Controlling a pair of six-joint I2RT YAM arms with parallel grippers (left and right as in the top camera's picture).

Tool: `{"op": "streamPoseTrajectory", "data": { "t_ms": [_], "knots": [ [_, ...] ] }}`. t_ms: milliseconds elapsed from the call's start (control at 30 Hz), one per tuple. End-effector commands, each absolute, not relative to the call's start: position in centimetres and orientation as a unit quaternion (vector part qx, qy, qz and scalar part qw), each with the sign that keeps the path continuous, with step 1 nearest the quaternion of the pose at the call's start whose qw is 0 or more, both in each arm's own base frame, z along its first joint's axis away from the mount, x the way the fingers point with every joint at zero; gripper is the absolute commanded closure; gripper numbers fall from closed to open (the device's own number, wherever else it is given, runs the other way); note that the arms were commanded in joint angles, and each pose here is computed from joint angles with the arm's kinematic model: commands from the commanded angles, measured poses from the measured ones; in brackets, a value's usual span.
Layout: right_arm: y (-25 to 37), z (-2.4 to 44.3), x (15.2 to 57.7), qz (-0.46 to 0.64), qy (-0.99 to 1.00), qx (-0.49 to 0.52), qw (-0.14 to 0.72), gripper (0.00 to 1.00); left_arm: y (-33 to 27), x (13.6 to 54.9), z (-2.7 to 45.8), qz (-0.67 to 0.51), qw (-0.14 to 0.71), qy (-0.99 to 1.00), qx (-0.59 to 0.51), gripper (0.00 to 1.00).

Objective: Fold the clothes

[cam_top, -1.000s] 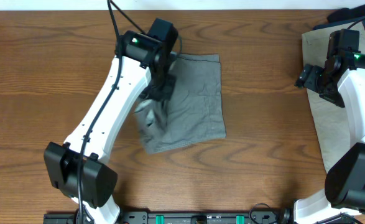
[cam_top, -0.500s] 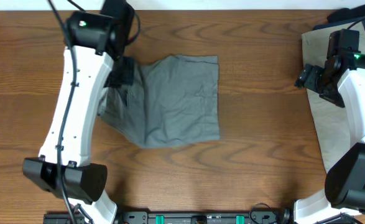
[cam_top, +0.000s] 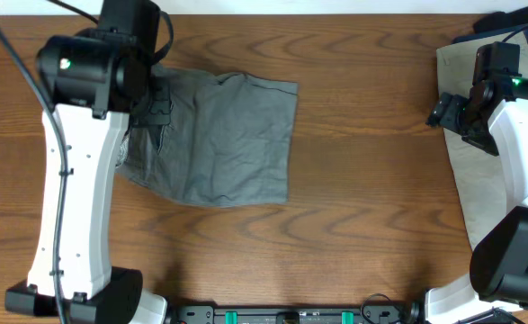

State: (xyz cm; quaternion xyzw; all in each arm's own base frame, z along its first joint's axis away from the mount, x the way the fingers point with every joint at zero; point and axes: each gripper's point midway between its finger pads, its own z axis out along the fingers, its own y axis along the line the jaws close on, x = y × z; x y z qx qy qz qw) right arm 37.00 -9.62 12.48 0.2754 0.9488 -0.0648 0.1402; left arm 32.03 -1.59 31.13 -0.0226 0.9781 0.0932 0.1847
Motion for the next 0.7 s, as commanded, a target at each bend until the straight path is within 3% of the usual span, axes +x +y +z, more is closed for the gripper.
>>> {"op": "streamPoseTrajectory", "data": {
  "t_ms": [0, 267, 667],
  "knots": [
    [-10.0, 13.4, 37.1, -0.071, 0.946, 0.278, 0.152, 0.01, -1.9, 30.6, 30.6, 0.083, 0.147, 0.986, -0.012, 0.94],
    [-10.0, 13.4, 37.1, -0.07, 0.946, 0.278, 0.152, 0.01, -2.4, 33.3, 26.8, 0.094, 0.095, 0.991, -0.006, 0.94],
    [-10.0, 13.4, 37.1, -0.07, 0.946, 0.278, 0.152, 0.01, -7.7, 37.4, 24.3, 0.022, 0.119, 0.992, 0.043, 0.94]
  ]
}}
